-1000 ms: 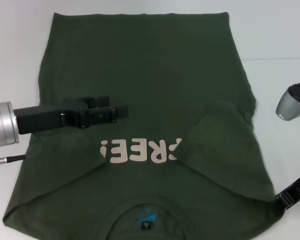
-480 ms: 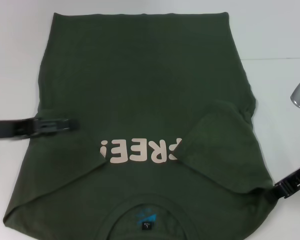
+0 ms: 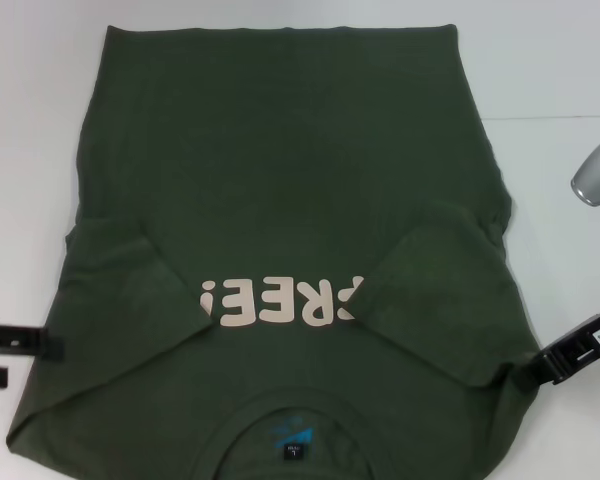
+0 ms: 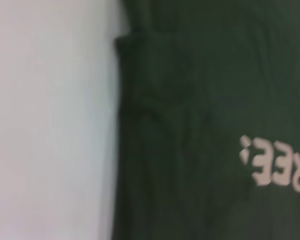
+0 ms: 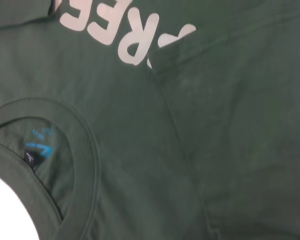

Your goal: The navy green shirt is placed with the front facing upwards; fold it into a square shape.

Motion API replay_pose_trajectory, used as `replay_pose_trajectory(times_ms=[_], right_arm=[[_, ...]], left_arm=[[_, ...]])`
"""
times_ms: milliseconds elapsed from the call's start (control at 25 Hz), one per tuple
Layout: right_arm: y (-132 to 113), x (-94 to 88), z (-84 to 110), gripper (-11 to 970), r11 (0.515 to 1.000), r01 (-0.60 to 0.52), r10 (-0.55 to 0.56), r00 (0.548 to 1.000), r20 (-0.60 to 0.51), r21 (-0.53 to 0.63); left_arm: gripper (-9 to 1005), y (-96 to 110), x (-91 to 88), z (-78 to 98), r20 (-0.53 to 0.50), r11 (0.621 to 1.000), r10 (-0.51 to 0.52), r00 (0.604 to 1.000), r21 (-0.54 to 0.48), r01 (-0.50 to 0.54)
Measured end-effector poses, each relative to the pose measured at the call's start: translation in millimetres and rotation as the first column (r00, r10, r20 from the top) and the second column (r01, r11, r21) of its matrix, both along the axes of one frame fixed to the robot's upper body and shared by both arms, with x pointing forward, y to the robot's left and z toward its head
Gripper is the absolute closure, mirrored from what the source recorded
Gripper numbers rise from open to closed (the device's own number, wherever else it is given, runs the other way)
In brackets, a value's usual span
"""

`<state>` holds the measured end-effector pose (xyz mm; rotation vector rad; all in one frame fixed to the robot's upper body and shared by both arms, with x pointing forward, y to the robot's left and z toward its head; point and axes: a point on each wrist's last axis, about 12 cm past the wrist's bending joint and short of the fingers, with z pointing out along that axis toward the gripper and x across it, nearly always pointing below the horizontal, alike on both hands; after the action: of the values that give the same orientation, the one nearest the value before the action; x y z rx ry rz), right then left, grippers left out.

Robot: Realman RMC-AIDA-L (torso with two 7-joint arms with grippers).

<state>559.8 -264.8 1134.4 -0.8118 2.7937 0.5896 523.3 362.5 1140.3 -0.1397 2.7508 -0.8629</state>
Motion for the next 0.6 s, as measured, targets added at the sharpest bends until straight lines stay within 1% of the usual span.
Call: replay_pose_trajectory(times_ms=[200,360,600], right_arm=[[0,1.4,-0.3,919,1.000,0.000,0.000,1.000,0.011,0.000],[1,1.9,-0.6,919,1.000,-0.001,0.001,1.000,0.011,0.003],[2,2.3,-1.4,919,1.000,-0.006,0.006,1.000,0.006,0.011]], left_arm=[[46,5,-6.8,-4.7,-0.056,0.999,0.029,0.998,0.018,-0.029],[47,7,-9.5,-8.9,-0.097,0.998,0.043,0.994,0.055,-0.038],[49,3,-8.2,-14.3,-0.115,0.998,0.037,0.993,0.057,-0.031]])
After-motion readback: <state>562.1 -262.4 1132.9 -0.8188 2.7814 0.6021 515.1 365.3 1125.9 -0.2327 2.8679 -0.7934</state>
